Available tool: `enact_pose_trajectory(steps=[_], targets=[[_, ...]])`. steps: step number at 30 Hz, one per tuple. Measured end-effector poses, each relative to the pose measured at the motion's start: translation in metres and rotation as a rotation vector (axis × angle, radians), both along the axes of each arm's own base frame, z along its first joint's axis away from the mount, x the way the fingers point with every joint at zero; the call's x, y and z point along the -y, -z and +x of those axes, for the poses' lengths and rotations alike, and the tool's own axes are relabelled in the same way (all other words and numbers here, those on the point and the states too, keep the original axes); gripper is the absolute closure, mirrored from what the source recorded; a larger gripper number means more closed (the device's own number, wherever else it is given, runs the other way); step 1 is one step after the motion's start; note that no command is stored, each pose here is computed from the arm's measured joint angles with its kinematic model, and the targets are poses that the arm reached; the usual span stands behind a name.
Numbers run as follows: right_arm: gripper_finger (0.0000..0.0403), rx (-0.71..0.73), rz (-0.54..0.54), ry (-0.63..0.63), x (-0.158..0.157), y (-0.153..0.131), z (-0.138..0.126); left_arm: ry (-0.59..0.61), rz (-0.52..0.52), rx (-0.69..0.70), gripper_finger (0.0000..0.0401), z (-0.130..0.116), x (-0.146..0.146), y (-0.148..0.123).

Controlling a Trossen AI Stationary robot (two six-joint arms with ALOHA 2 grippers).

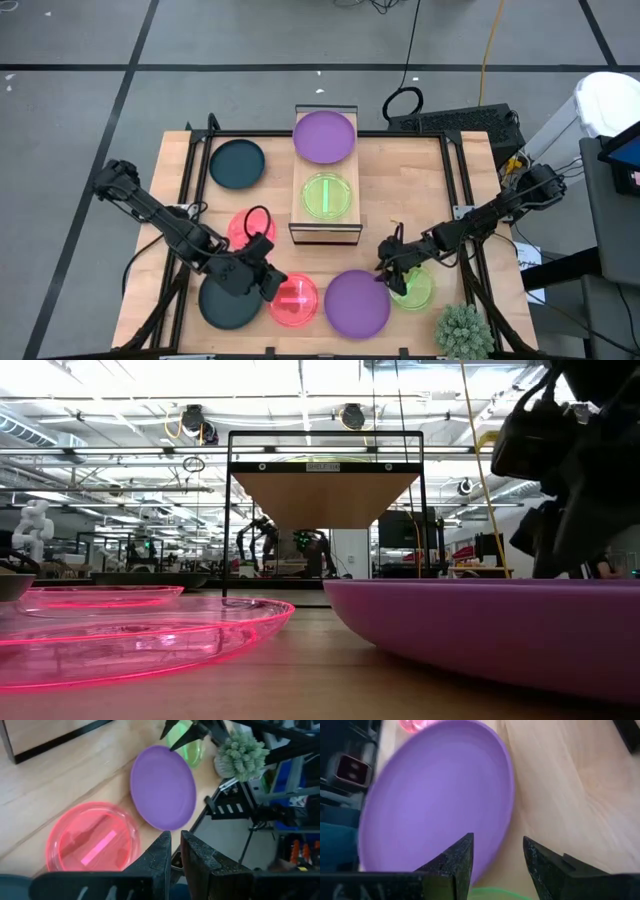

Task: Place and stack plates onto a shelf
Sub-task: Stack the purple plate on top of the other purple plate on the shelf

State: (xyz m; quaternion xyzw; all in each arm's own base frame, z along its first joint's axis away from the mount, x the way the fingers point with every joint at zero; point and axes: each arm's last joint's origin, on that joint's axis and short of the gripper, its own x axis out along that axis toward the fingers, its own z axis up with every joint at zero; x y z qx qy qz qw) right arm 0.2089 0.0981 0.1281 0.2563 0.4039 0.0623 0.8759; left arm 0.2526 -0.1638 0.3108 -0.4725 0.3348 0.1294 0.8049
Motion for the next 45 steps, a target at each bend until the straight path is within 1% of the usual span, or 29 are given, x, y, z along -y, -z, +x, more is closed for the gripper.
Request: enact_pose_trajectory(steps=[5, 12, 14, 16, 19, 23, 28, 30, 35, 40, 45], targets=[[0.0252, 0.006, 0.02, 0.015, 0.0, -0.001, 0.001, -0.01, -0.009, -0.003, 0.0354, 0.004, 0.002, 0.004], [0.0283, -0.015, -0.006, 0.047, 0.001, 0.005, 0.001, -0.021, -0.001, 0.001, 0.0354, 0.004, 0.002, 0.004], [0.029, -0.007, 0.003, 0.048, -0.001, 0.008, 0.004, -0.019, 0.008, 0.002, 0.0354, 0.004, 0.002, 0.004], [0.0296, -0.029, 0.008, 0.055, -0.001, 0.014, 0.005, -0.014, 0.015, 0.001, 0.0354, 0.004, 0.002, 0.004], [0.0306, -0.05, 0.05, 0.072, -0.003, 0.019, 0.007, -0.016, 0.019, 0.002, 0.0354, 0.004, 0.002, 0.004], [0.0335, -0.078, 0.066, 0.099, -0.003, 0.022, 0.007, -0.017, 0.024, 0.004, 0.0354, 0.004, 0.002, 0.004], [0.0391, -0.068, 0.078, 0.101, -0.003, 0.02, 0.007, -0.008, 0.033, 0.005, 0.0354, 0.004, 0.002, 0.004], [0.0397, -0.072, 0.089, 0.112, -0.003, 0.02, 0.007, -0.007, 0.037, 0.002, 0.0354, 0.003, 0.001, 0.004], [0.0399, -0.062, 0.161, 0.164, -0.004, 0.017, 0.009, -0.006, 0.054, -0.02, 0.0354, 0.002, 0.0, 0.006], [0.04, -0.043, 0.245, 0.214, -0.005, 0.01, 0.011, 0.017, 0.097, -0.044, 0.0354, 0.0, -0.001, 0.008], [0.0401, -0.025, 0.357, 0.289, -0.005, -0.002, 0.011, 0.038, 0.154, -0.079, 0.0354, -0.003, -0.003, 0.011]])
